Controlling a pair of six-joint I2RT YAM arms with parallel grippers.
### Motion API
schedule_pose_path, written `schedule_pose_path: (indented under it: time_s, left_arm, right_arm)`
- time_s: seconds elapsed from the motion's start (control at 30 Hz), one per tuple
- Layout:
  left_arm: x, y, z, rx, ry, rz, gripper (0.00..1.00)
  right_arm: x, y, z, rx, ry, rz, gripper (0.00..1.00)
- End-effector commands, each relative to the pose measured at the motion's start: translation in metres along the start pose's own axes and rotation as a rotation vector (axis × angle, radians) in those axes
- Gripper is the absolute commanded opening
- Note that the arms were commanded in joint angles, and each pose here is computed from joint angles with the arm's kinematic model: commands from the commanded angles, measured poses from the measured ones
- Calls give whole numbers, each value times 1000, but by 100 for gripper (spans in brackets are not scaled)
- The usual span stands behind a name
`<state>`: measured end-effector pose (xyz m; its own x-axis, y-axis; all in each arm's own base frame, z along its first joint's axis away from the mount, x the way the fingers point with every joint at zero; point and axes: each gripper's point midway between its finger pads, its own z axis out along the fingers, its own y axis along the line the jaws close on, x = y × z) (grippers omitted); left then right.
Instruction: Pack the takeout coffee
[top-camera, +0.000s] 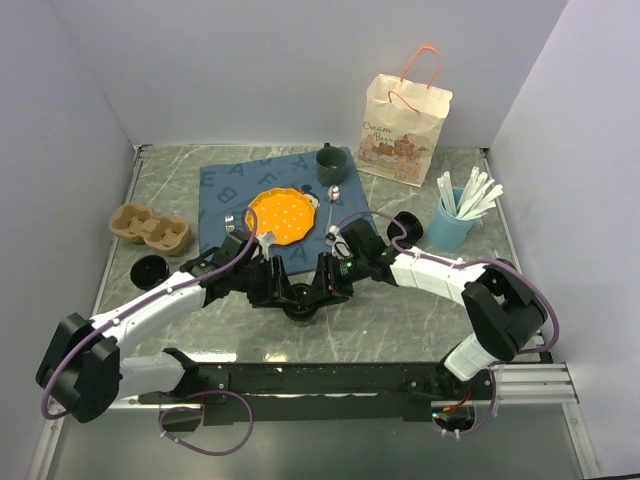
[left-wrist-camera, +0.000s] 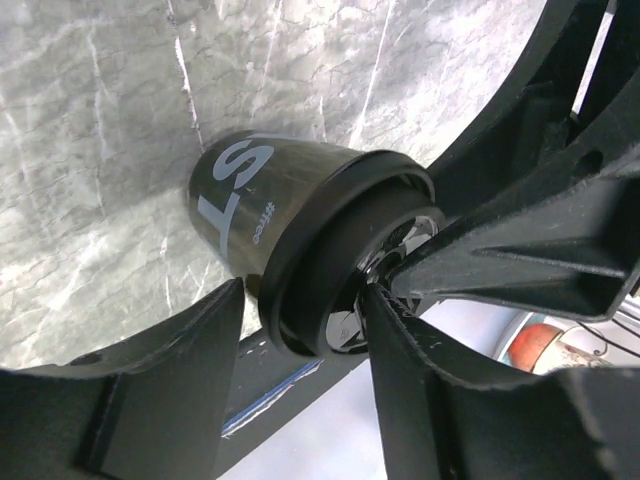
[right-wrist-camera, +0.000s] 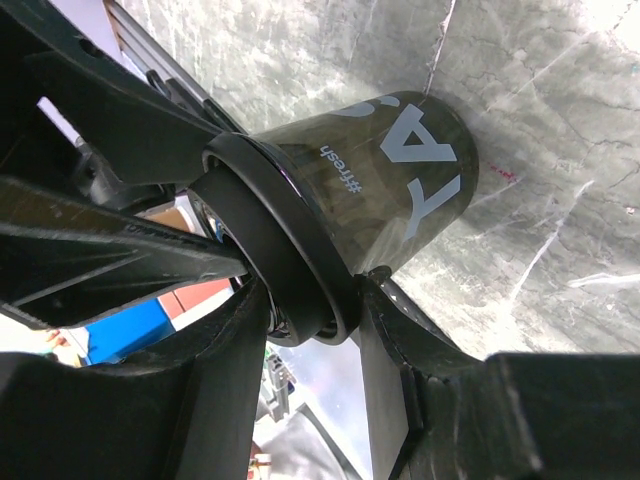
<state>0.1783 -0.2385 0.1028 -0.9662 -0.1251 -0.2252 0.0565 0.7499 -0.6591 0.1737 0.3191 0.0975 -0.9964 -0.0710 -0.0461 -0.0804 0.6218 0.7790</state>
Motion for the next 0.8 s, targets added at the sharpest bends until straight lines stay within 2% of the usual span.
schedule_pose_path:
  time_s: [0.0,0.27,0.5,0.6,0.77]
  left_arm:
    - [-5,8,8,-28,-27,-9,55]
    - [-2,23,14,-86,-7,2,50]
    - [2,30,19,-110,21,17,49]
    - [1,31,19,-118,26,31,49]
    - [5,34,22,-118,56,63,50]
  right_arm:
    - [0,-30,5,124,-49,17,44]
    - [-4,-6,-17,112,-51,-75,62]
    - [-13,5,-42,85,-77,-141,70]
    - [-19,9,-55,51,-92,-162,70]
    - [-37,12,-71,-18,-102,-194,56]
